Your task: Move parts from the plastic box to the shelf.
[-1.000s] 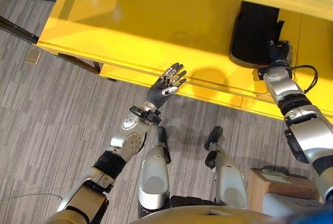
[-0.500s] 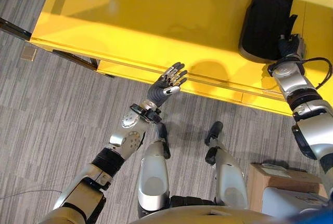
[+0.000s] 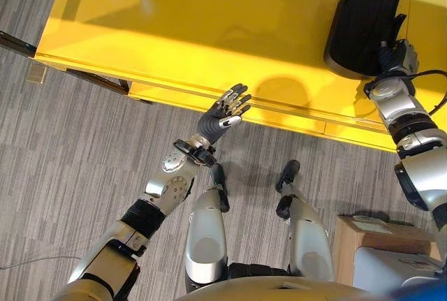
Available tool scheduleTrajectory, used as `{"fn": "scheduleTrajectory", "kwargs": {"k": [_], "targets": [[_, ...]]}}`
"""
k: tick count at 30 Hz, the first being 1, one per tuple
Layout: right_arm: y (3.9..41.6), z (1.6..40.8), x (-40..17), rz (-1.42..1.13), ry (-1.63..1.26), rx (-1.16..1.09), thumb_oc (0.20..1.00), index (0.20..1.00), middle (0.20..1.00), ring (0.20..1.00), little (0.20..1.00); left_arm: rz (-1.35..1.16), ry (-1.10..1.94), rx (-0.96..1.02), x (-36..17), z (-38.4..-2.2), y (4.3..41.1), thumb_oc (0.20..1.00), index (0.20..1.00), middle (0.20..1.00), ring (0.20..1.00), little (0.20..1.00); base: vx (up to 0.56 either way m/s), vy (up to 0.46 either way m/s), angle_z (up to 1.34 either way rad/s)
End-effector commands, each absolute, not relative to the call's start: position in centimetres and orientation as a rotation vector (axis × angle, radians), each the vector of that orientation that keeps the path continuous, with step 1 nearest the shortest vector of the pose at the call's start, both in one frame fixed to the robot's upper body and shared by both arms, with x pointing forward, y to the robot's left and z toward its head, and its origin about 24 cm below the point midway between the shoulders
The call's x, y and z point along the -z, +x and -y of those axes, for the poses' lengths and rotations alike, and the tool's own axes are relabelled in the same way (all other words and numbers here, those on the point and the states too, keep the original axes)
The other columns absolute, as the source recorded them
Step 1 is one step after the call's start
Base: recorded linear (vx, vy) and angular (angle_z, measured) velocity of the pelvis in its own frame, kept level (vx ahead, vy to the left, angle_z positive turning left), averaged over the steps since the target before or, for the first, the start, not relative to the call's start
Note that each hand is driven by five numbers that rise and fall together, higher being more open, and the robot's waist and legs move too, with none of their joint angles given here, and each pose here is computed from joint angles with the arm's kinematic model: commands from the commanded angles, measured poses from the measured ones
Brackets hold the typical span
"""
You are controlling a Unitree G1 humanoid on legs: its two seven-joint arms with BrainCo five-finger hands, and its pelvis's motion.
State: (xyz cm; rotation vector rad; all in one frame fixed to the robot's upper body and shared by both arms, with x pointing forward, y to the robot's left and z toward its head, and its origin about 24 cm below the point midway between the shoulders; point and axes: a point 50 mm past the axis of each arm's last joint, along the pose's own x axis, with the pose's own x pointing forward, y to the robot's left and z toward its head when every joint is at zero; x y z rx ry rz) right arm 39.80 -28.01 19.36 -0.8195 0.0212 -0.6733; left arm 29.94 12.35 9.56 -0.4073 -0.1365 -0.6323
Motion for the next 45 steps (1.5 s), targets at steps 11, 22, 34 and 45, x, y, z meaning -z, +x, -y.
{"fn": "scheduleTrajectory", "kwargs": {"k": [11,22,34,45], "targets": [[39.9,28.5,-24.3,0.094,-0.973,0.727,0.200,0.200,0.200,0.200,0.200,0.200,-0.472,0.747,-10.8,-9.9,28.4,1.000,1.000,1.000,1.000,1.000,0.01,-0.002,-0.01],[40.0,28.2,-26.0,0.147,-1.065,0.742,0.200,0.200,0.200,0.200,0.200,0.180,-0.482,0.754,-10.4,-9.8,28.2,1.000,1.000,1.000,1.000,1.000,0.02,-0.006,0.00],[39.7,28.3,-27.3,0.196,-1.217,0.793,0.304,0.304,0.304,0.304,0.304,0.158,-0.484,0.764,-9.9,-9.8,27.7,1.000,1.000,1.000,1.000,1.000,0.00,-0.002,0.00],[39.3,28.5,-27.7,0.249,-1.291,0.853,1.000,1.000,1.000,1.000,1.000,0.137,-0.491,0.771,-9.3,-10.0,27.6,1.000,1.000,1.000,1.000,1.000,0.00,0.000,0.00]]}}
